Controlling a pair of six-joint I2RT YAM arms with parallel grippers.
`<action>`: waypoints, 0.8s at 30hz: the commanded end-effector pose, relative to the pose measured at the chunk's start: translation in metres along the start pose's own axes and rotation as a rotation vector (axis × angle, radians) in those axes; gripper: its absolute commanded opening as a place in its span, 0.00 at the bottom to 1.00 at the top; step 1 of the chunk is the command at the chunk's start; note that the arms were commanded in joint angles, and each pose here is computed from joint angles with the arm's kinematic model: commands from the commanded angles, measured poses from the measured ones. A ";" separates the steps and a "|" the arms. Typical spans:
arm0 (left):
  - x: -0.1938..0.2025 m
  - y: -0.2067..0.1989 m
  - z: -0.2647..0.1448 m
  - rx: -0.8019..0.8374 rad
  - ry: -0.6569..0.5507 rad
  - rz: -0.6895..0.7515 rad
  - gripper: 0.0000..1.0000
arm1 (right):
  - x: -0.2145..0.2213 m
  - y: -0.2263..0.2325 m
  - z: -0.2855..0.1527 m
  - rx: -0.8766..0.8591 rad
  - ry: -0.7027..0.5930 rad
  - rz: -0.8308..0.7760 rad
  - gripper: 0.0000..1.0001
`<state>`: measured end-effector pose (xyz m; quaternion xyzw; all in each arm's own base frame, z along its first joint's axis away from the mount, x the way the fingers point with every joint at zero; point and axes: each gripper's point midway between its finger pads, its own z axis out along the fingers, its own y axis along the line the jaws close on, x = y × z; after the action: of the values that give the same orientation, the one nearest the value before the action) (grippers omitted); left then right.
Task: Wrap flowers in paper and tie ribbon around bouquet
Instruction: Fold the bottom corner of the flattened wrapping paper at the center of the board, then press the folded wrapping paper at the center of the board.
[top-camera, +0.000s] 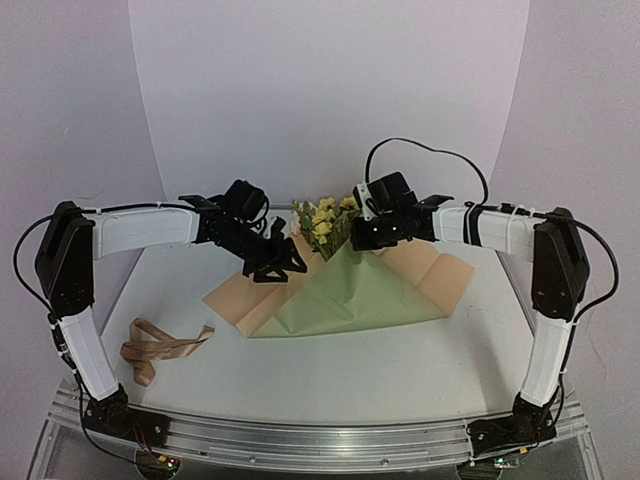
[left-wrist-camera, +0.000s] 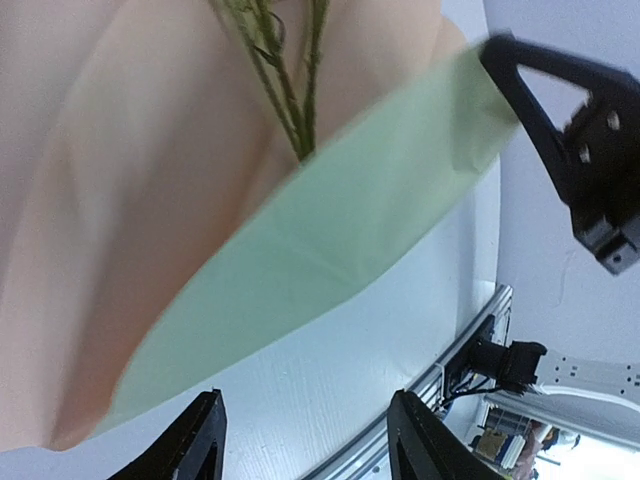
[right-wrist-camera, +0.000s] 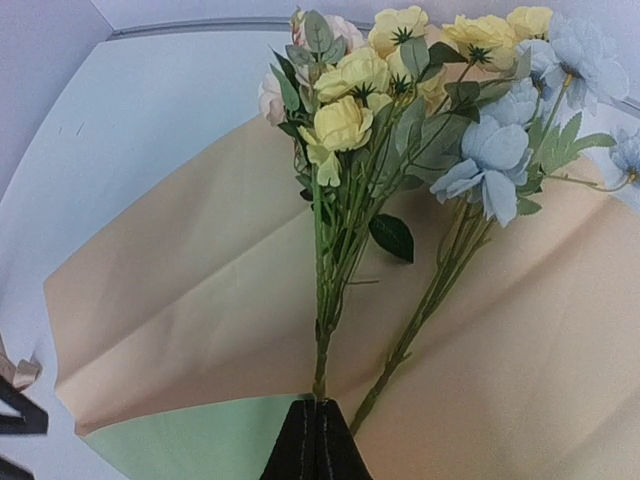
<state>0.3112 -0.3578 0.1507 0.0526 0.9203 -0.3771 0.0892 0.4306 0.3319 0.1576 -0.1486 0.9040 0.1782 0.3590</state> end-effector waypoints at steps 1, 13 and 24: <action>0.002 -0.041 0.026 0.132 0.027 0.056 0.56 | -0.021 -0.004 0.013 0.038 -0.049 -0.014 0.00; 0.008 -0.015 0.091 0.149 0.105 -0.015 0.51 | -0.016 -0.029 0.036 0.123 -0.038 0.043 0.04; -0.003 0.014 0.112 0.071 0.096 -0.075 0.49 | -0.038 -0.034 -0.017 0.177 -0.056 0.090 0.70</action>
<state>0.3103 -0.4233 0.0545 0.0480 0.9137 -0.4036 0.0014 0.4683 0.3149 0.1366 -0.0952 0.9188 0.1182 0.3643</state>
